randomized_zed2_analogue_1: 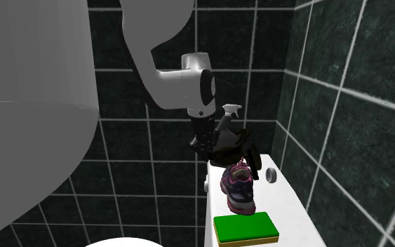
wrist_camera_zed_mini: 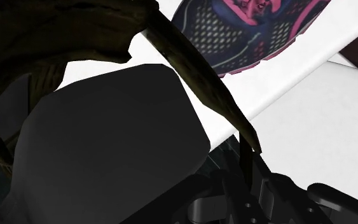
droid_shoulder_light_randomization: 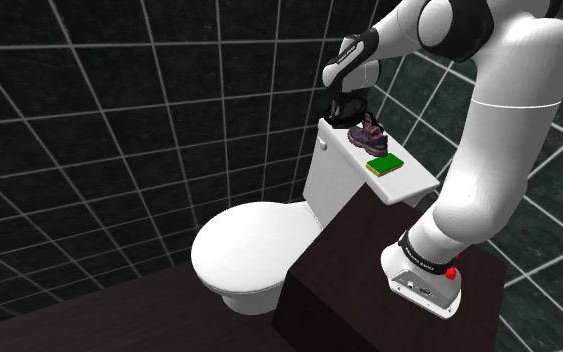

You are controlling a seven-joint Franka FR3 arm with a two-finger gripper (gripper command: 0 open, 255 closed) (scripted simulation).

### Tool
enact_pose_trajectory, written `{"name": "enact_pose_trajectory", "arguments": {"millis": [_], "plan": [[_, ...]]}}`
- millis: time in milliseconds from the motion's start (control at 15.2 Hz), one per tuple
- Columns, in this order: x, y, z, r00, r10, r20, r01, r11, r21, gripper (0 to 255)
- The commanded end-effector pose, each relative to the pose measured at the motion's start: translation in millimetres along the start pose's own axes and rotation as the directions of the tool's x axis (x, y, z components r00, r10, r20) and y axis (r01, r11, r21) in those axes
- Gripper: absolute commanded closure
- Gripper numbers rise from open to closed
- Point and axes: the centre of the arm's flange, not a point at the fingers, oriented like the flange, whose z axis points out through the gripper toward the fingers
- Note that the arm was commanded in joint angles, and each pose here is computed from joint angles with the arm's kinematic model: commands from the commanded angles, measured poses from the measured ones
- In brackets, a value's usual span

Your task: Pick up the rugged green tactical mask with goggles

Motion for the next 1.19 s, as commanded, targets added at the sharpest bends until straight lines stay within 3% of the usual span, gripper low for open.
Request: {"name": "enact_pose_trajectory", "arguments": {"millis": [0, 1122], "plan": [[0, -1, 0, 1.000, 0.000, 0.000, 0.000, 1.000, 0.000, 255], [-5, 8, -80, 1.000, 0.000, 0.000, 0.000, 1.000, 0.000, 255]]}}
